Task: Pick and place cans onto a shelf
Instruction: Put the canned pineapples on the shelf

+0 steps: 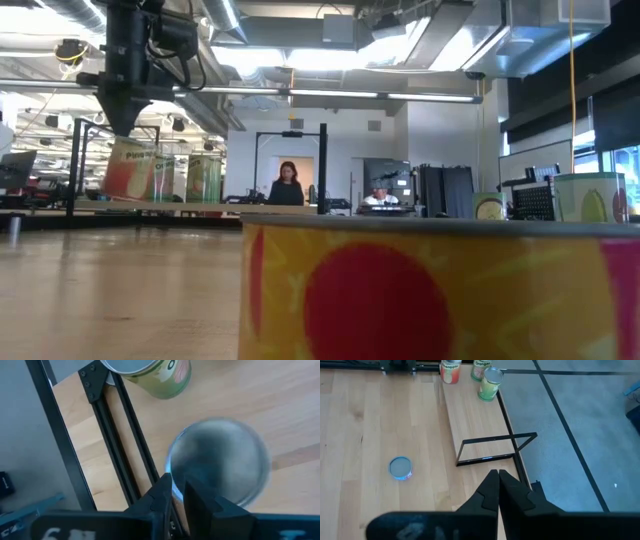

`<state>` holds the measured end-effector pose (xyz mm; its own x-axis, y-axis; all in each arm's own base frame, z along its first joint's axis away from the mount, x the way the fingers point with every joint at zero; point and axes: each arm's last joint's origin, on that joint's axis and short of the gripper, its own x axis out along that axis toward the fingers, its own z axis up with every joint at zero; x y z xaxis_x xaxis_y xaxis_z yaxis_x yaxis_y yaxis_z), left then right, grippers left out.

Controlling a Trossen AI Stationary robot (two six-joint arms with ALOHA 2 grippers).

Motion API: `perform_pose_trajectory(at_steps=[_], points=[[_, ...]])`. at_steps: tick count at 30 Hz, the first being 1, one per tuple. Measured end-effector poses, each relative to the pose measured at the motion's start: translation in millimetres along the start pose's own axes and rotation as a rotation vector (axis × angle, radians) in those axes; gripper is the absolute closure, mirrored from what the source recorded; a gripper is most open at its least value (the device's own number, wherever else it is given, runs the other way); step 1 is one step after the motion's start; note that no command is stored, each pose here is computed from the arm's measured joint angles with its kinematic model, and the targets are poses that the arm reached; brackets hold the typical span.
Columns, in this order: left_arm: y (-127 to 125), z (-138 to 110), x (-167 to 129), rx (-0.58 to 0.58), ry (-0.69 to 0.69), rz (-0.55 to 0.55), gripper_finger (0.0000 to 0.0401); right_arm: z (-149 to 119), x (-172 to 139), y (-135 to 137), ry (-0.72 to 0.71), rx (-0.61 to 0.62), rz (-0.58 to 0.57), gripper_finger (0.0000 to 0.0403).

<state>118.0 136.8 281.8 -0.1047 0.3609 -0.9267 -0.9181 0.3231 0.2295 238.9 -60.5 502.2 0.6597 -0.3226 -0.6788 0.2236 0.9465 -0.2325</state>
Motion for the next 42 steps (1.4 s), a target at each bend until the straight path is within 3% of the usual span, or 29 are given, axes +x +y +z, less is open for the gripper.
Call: perform_pose_trajectory(at_steps=[9, 16, 19, 23, 28, 34, 42], points=[[1, 1, 0, 0.012, -0.021, 0.045, 0.0362, 0, 0, 0, 0.0, 0.001, 0.0, 0.0396], [-6, -2, -1, 0.039, 0.03, -0.118, 0.0396, 0, 0, 0, 0.0, 0.006, 0.0, 0.0396], [-12, -3, -5, 0.078, 0.011, -0.121, 0.0398, 0, 0, 0, 0.0, 0.006, 0.0, 0.0396], [-21, -2, -21, 0.131, -0.057, -0.135, 0.04, 0, 0, 0, 0.0, 0.006, 0.0, 0.0396], [-33, -6, -40, 0.214, -0.06, -0.25, 0.04, 0, 0, 0, 0.0, 0.007, 0.0, 0.0396], [-42, -27, -30, 0.293, 0.029, -0.122, 0.0401, 0, 0, 0, 0.0, 0.008, 0.0, 0.0396], [-47, -32, -15, 0.278, 0.049, -0.093, 0.0401, 0, 0, 0, 0.0, 0.007, 0.0, 0.0396]])
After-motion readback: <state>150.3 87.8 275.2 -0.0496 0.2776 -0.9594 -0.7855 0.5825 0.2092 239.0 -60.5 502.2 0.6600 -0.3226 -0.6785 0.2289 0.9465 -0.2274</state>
